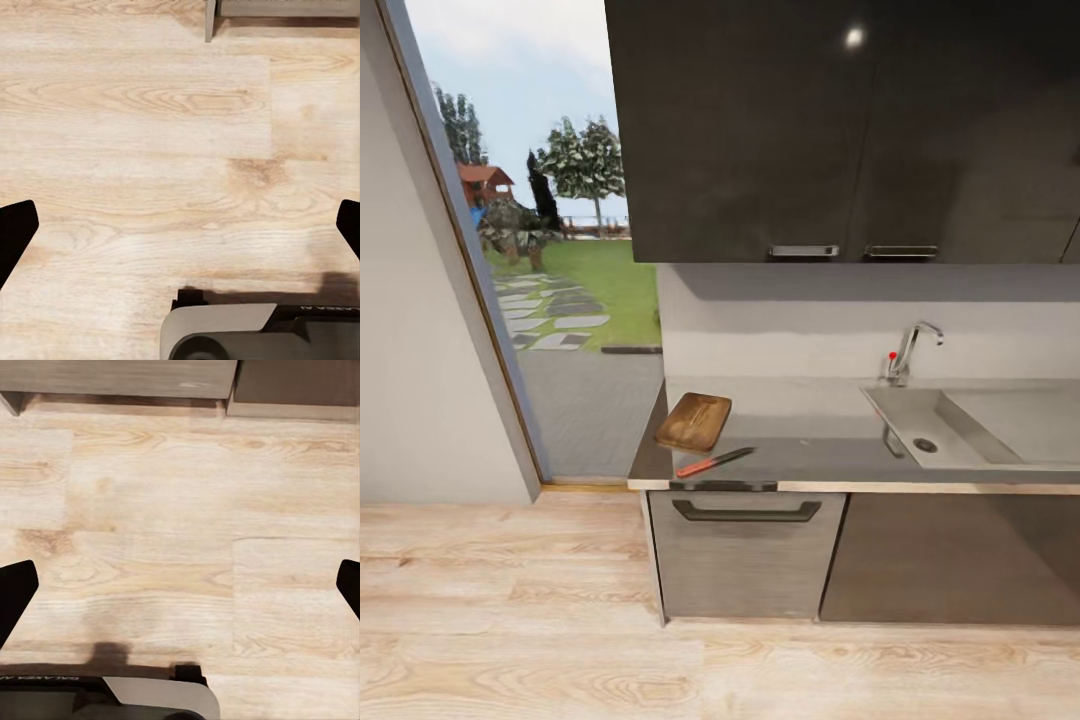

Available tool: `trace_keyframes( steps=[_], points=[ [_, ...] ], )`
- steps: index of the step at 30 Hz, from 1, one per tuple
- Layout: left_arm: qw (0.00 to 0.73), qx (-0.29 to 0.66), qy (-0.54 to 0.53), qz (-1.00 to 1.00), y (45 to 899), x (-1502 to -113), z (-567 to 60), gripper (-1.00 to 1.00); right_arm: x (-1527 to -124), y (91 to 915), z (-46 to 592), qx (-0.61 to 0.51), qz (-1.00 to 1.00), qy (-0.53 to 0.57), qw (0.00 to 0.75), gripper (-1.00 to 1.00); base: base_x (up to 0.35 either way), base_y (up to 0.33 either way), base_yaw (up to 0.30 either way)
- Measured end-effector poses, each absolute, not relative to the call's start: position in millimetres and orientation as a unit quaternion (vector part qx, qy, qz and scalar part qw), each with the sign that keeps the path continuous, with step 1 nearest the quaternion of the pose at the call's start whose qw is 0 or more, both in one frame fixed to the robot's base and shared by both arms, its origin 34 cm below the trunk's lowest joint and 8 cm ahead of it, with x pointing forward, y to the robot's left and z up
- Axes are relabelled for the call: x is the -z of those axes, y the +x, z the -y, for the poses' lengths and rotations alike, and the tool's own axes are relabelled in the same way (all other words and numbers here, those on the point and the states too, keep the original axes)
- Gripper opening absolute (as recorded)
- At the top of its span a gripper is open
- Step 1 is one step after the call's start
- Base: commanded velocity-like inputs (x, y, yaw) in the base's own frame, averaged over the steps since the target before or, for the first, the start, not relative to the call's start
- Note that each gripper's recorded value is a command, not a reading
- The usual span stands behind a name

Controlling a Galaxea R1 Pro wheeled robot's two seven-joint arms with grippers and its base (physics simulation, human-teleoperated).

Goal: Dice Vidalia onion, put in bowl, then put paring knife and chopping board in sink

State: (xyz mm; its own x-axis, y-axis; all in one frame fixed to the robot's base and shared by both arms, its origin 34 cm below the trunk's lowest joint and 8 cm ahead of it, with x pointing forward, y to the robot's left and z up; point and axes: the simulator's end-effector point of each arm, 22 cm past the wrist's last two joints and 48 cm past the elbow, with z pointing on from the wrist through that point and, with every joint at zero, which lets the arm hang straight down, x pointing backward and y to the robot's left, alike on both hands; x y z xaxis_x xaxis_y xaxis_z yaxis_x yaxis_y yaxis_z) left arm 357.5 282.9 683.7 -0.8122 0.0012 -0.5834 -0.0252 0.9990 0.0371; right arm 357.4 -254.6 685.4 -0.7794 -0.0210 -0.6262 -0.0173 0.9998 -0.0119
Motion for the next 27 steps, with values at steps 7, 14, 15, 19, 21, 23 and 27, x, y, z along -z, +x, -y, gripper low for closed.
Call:
trace_keyframes(
  steps=[7, 14, 15, 19, 21, 23, 27],
  points=[
    [0.306, -0.023, -0.007, -0.952, 357.1, -683.5, -284.2, 1.00, -750.6, 441.3, 280.6, 0.065, -0.897, 0.022, 0.436, 1.00, 0.000, 0.000, 0.000],
    [0.307, -0.031, -0.004, -0.951, 357.7, -684.5, -297.1, 1.00, -902.1, 548.8, 288.3, 0.112, -0.832, 0.051, 0.542, 1.00, 0.000, 0.000, 0.000],
    [0.305, -0.029, -0.005, -0.952, 356.7, -683.8, -294.8, 1.00, -929.8, 559.9, 287.9, 0.111, -0.821, 0.055, 0.557, 1.00, 0.000, 0.000, 0.000],
    [0.302, -0.026, -0.007, -0.953, 354.2, -682.0, -289.0, 1.00, -990.1, 575.0, 285.7, 0.111, -0.815, 0.064, 0.566, 1.00, 0.000, 0.000, 0.000],
    [0.302, -0.026, -0.007, -0.953, 353.9, -681.8, -289.4, 1.00, -1008.8, 582.3, 287.0, 0.116, -0.812, 0.074, 0.567, 1.00, 0.000, 0.000, 0.000],
    [0.302, -0.027, -0.007, -0.953, 354.1, -682.0, -290.0, 1.00, -1026.3, 592.7, 291.0, 0.125, -0.804, 0.085, 0.575, 1.00, 0.000, 0.000, 0.000],
    [0.304, -0.029, -0.007, -0.952, 355.8, -683.1, -292.3, 1.00, -1061.4, 616.2, 301.0, 0.145, -0.787, 0.104, 0.590, 1.00, 0.000, 0.000, 0.000]
  ],
)
